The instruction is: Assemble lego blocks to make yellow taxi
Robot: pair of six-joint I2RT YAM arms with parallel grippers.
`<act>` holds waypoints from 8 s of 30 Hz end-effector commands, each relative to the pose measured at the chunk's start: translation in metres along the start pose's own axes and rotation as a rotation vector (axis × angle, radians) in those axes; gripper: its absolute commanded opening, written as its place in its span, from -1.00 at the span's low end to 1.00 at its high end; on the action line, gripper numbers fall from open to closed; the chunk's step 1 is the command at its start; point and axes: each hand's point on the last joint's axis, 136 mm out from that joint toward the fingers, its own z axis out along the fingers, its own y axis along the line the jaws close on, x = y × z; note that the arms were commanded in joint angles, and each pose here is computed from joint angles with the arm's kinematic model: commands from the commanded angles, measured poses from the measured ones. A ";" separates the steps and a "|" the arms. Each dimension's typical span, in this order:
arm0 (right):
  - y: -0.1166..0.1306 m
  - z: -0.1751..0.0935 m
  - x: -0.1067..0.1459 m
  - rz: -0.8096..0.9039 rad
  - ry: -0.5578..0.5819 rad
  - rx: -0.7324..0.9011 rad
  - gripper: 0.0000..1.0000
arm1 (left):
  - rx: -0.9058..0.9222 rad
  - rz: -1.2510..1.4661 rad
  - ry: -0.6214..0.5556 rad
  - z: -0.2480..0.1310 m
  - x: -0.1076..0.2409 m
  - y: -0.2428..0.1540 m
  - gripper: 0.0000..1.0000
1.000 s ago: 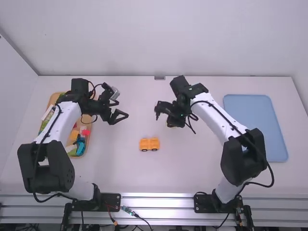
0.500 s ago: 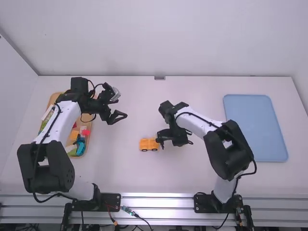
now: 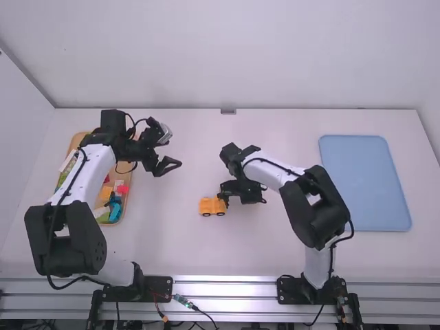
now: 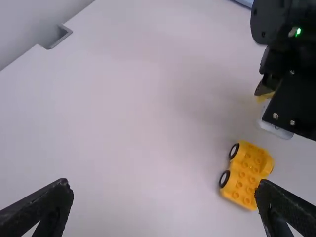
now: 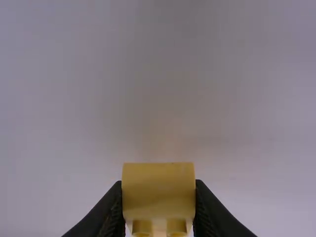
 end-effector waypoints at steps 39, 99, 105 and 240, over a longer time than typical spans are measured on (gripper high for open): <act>0.011 0.007 0.015 2.092 0.025 -0.395 -1.00 | -0.142 -0.058 -0.050 -0.002 -0.013 0.037 0.98; 0.015 0.041 0.008 2.718 0.073 -0.666 -0.09 | -0.089 -0.071 -0.077 -0.001 -0.016 0.027 0.98; 0.014 0.039 0.005 2.688 0.057 -0.699 0.16 | -0.085 -0.077 -0.074 -0.001 -0.015 0.026 0.98; 0.010 0.016 0.003 -0.111 -1.079 0.135 0.99 | 0.368 0.368 -0.287 0.136 0.107 -0.136 0.98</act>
